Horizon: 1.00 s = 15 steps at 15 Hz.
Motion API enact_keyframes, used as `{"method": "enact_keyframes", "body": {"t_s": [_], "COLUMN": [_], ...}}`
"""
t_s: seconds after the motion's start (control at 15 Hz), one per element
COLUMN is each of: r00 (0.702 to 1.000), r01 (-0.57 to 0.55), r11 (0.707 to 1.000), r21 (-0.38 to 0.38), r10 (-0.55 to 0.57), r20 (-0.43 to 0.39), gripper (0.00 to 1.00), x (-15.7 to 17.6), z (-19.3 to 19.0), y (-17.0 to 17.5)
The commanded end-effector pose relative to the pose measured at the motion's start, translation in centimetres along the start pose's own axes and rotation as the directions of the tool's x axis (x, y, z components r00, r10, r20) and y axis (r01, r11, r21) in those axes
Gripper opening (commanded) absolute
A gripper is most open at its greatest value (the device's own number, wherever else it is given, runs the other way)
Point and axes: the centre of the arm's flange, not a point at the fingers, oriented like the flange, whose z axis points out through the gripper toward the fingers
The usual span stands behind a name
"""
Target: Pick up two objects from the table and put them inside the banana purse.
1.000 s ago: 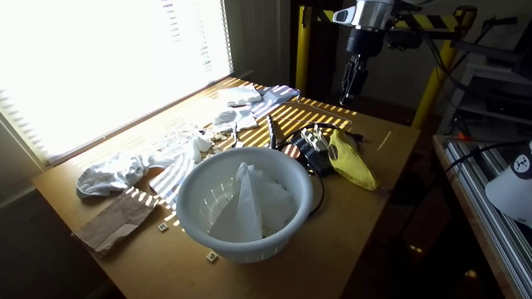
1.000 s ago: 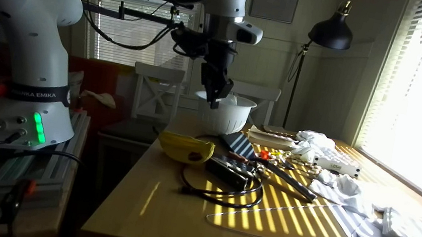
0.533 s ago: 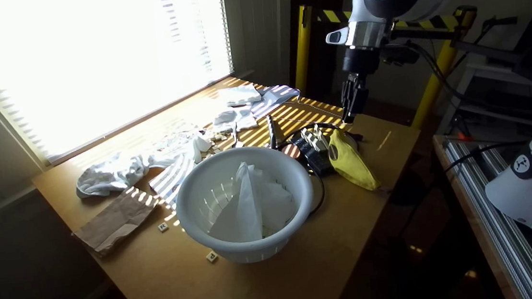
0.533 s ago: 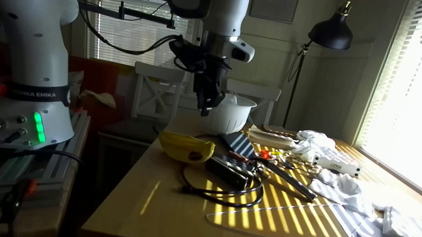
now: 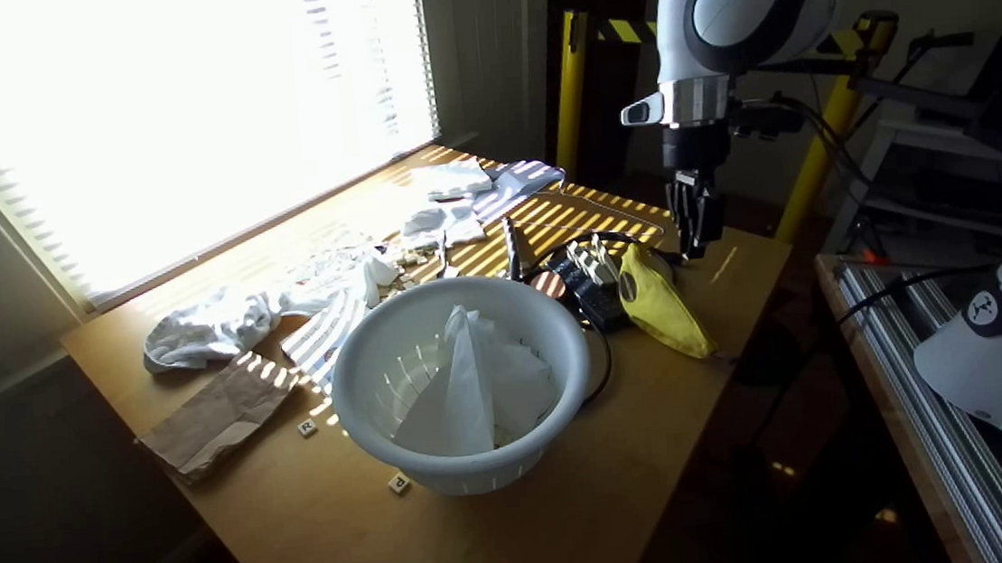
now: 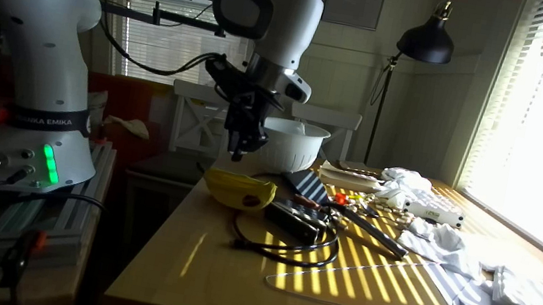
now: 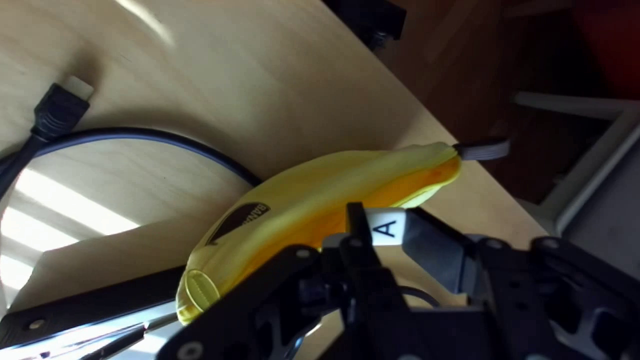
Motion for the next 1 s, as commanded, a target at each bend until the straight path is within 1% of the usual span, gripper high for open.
{"method": "enact_keyframes", "body": {"t_s": [0.0,0.27,0.67,0.93], "r00": [0.999,0.997,0.991,0.984], "r01": [0.018,0.048,0.136,0.179], "r11": [1.000,0.999,0.987,0.978], "r21": [-0.011,-0.008,-0.080,-0.112], "r10": [-0.017,-0.047,-0.135,-0.178], "r20": [0.040,0.061,0.010,0.012], "gripper": [0.06,0.06,0.06,0.06], "x": [0.2,1.2,2.8,3.5], "z": [1.7,3.9,5.6,6.4], "y": [-0.4,-0.7,-0.2,-0.2]}}
